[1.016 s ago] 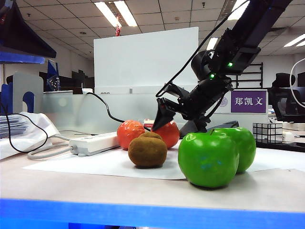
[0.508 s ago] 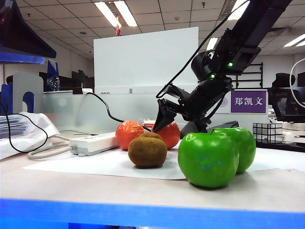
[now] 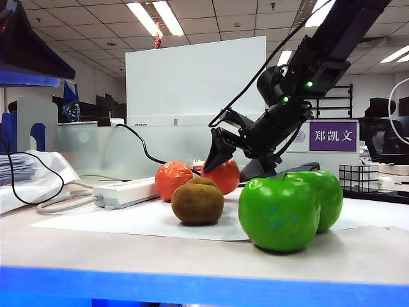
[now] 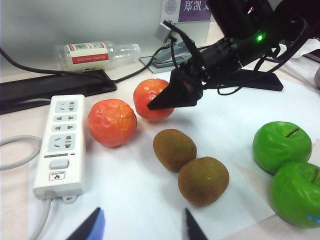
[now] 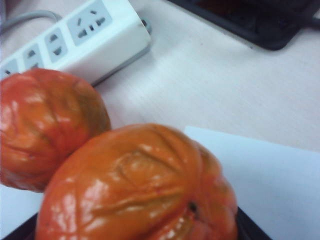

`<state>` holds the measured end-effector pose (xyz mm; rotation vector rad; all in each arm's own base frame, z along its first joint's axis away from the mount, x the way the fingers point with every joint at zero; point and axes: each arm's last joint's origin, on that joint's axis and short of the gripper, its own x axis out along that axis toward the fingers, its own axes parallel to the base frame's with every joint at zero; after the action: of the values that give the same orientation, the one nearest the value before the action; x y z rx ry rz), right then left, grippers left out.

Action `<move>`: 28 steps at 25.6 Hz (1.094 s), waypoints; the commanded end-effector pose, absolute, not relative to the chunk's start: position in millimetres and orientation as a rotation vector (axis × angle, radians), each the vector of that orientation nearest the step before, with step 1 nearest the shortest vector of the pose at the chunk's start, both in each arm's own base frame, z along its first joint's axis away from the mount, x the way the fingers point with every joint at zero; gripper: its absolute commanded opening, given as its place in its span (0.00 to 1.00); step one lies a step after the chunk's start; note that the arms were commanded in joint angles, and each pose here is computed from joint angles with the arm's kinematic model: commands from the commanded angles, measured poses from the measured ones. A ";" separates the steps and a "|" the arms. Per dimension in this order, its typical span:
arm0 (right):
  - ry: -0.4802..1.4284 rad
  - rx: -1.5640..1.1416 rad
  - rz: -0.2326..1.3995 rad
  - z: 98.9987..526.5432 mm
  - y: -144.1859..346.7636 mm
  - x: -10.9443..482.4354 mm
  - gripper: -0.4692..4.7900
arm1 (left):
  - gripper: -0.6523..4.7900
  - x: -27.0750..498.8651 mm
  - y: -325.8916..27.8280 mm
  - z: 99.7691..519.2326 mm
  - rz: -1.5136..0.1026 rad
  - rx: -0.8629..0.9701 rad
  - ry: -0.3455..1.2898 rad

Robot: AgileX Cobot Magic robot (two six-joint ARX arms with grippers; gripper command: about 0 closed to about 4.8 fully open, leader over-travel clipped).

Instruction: Put the same fruits together.

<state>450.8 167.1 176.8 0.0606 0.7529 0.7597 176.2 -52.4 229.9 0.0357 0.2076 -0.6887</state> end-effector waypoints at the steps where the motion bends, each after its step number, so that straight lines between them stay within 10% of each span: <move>1: 0.709 0.061 0.769 189.4 166.7 451.1 1.00 | 0.50 176.6 -52.2 232.6 -0.686 0.041 0.193; 28: 0.702 -0.008 0.876 192.7 168.5 445.4 1.00 | 0.51 176.5 -52.3 232.6 -0.689 0.041 0.193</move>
<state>444.9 167.4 187.4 0.0042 0.7346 0.8643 176.2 -52.4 229.9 0.0356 0.2076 -0.6895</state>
